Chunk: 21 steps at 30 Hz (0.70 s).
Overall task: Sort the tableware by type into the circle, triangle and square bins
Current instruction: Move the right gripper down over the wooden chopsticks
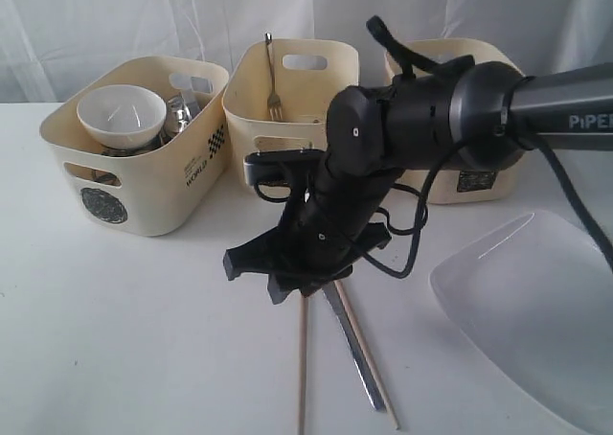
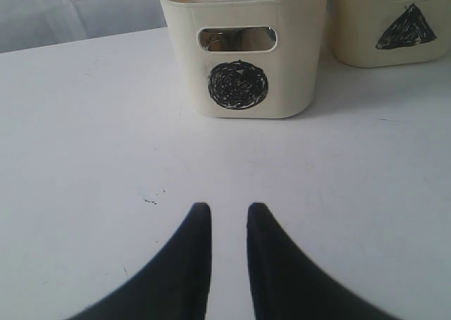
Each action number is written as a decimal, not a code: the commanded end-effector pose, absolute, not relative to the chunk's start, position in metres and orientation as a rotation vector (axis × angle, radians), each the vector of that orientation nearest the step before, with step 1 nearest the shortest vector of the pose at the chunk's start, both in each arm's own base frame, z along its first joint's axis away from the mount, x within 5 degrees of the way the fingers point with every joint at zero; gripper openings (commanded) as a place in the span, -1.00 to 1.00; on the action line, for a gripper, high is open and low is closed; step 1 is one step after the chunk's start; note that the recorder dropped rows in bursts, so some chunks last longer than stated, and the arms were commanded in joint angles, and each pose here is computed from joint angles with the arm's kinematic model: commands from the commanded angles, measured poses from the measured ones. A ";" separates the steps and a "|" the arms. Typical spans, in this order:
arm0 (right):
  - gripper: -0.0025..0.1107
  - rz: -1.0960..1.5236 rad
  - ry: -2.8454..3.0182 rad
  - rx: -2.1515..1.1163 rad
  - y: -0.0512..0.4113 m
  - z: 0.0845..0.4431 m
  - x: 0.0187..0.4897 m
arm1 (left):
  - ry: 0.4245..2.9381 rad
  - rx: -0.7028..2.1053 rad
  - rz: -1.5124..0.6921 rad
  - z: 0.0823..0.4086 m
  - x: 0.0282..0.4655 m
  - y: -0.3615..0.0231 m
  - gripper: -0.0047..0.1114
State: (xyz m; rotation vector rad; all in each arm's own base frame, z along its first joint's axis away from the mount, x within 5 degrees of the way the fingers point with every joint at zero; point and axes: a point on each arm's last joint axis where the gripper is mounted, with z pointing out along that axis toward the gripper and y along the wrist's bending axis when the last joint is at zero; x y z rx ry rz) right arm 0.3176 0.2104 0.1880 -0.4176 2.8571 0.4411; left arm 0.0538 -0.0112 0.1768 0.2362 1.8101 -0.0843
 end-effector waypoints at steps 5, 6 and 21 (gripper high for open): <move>-0.36 0.357 2.850 -0.280 0.203 0.176 0.313 | 1.814 0.227 -0.089 0.175 0.053 -0.011 -0.48; -0.36 0.341 2.856 -0.271 0.202 0.173 0.312 | 1.814 0.227 -0.089 0.175 0.053 -0.011 -0.48; -0.36 0.311 2.883 -0.263 0.212 0.153 0.300 | 1.814 0.227 -0.089 0.175 0.053 -0.011 -0.48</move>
